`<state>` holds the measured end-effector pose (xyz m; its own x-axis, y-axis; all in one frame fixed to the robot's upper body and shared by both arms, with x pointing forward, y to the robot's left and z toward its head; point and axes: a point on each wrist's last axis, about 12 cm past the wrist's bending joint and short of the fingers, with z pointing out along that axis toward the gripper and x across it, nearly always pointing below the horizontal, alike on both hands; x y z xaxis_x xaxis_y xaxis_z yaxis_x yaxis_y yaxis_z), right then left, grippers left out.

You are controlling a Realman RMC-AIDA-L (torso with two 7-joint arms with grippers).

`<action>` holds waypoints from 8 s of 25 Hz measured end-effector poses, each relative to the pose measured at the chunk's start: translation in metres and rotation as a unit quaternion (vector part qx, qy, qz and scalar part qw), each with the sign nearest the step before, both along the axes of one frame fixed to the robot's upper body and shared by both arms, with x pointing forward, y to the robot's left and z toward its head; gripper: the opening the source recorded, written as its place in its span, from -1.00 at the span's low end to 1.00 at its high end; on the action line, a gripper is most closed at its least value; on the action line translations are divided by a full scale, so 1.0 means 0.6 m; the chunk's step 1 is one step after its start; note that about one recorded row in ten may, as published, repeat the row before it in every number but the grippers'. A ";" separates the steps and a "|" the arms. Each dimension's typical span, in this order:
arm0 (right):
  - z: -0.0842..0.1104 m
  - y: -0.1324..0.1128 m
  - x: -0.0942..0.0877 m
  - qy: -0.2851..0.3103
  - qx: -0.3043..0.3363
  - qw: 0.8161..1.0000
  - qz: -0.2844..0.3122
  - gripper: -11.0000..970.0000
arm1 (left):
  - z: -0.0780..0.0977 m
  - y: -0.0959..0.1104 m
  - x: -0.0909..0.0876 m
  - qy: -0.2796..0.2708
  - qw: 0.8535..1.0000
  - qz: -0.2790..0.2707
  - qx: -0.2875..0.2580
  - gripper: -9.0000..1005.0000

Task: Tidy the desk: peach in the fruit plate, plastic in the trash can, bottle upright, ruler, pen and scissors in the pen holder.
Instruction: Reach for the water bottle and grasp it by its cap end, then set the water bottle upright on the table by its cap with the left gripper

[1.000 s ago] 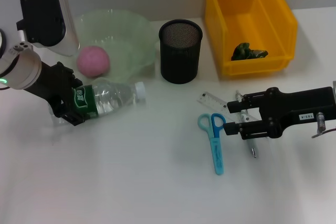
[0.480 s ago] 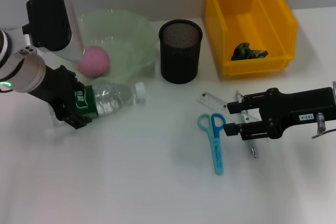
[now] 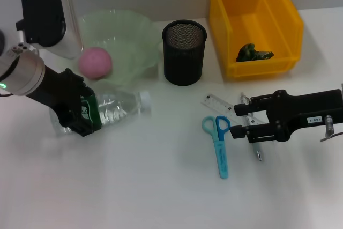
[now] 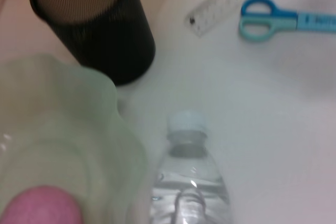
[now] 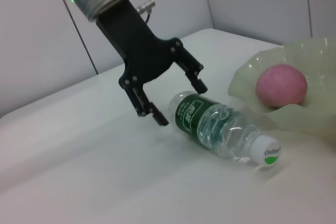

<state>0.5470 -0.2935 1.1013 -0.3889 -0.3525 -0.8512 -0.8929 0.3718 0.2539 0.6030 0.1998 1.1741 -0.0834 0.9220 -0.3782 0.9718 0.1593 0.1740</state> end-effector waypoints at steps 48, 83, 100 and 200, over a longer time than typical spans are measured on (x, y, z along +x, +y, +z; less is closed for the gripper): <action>-0.004 -0.011 -0.009 0.006 -0.001 1.000 -0.005 0.31 | -0.049 -0.066 0.007 -0.034 0.998 -0.026 -0.046 0.64; -0.002 -0.011 -0.005 0.004 -0.003 1.000 -0.009 0.31 | -0.079 -0.129 0.009 -0.092 0.993 -0.018 -0.073 0.60; 0.000 -0.009 -0.001 0.003 -0.003 1.000 -0.011 0.31 | -0.097 -0.129 0.007 -0.099 0.994 -0.031 -0.035 0.54; 0.010 0.001 0.012 -0.001 0.000 1.000 -0.007 0.31 | 0.046 0.061 0.009 -0.007 0.937 0.120 -0.329 -0.12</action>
